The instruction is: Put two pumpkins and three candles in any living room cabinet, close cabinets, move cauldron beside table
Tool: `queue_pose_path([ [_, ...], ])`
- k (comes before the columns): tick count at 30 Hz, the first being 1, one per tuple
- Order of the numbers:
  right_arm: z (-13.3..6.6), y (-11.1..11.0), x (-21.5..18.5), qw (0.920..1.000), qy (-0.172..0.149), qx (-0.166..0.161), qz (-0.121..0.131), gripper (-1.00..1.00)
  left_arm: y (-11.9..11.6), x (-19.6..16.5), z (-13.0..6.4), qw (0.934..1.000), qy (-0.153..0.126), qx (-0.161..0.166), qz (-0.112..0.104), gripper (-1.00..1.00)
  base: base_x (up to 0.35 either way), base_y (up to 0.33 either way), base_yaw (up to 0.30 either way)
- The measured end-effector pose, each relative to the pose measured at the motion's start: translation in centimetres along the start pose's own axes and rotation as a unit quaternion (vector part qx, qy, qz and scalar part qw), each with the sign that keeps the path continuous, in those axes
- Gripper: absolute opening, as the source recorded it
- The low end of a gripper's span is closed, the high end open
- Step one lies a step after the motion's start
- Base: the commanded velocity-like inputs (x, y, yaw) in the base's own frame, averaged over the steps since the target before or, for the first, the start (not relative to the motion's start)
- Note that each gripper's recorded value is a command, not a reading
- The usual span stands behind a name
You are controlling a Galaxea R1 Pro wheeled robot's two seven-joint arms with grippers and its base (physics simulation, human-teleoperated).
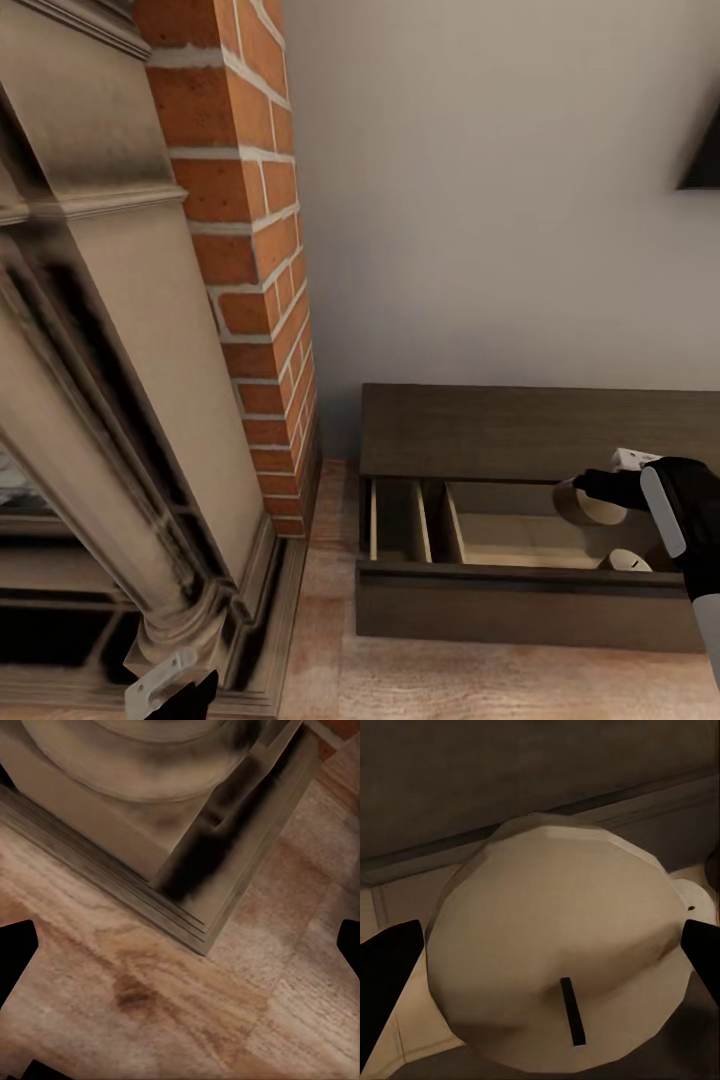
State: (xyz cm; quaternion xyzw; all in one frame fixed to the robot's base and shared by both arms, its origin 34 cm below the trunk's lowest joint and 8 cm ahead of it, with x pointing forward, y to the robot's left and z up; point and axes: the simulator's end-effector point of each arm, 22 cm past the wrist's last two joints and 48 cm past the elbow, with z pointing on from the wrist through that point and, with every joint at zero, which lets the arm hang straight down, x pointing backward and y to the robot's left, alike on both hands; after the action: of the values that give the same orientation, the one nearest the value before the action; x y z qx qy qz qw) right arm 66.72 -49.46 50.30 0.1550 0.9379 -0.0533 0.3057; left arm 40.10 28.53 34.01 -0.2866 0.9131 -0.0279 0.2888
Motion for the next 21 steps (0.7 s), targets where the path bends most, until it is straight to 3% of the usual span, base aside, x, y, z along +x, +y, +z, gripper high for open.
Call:
queue_pose_path([
  [13,0.0,0.4,-0.1,1.0,-0.001,0.001,-0.004,-1.0,0.0,0.0,0.1,1.0,-0.004,-0.001,0.003,1.0,-0.012,0.0,0.0],
  [21,1.4,0.0,2.1,0.9995,0.031,0.007,0.0,-1.0,-0.1,0.0,0.1,1.0,-0.004,-0.001,0.003,1.0,0.0,0.0,0.0],
])
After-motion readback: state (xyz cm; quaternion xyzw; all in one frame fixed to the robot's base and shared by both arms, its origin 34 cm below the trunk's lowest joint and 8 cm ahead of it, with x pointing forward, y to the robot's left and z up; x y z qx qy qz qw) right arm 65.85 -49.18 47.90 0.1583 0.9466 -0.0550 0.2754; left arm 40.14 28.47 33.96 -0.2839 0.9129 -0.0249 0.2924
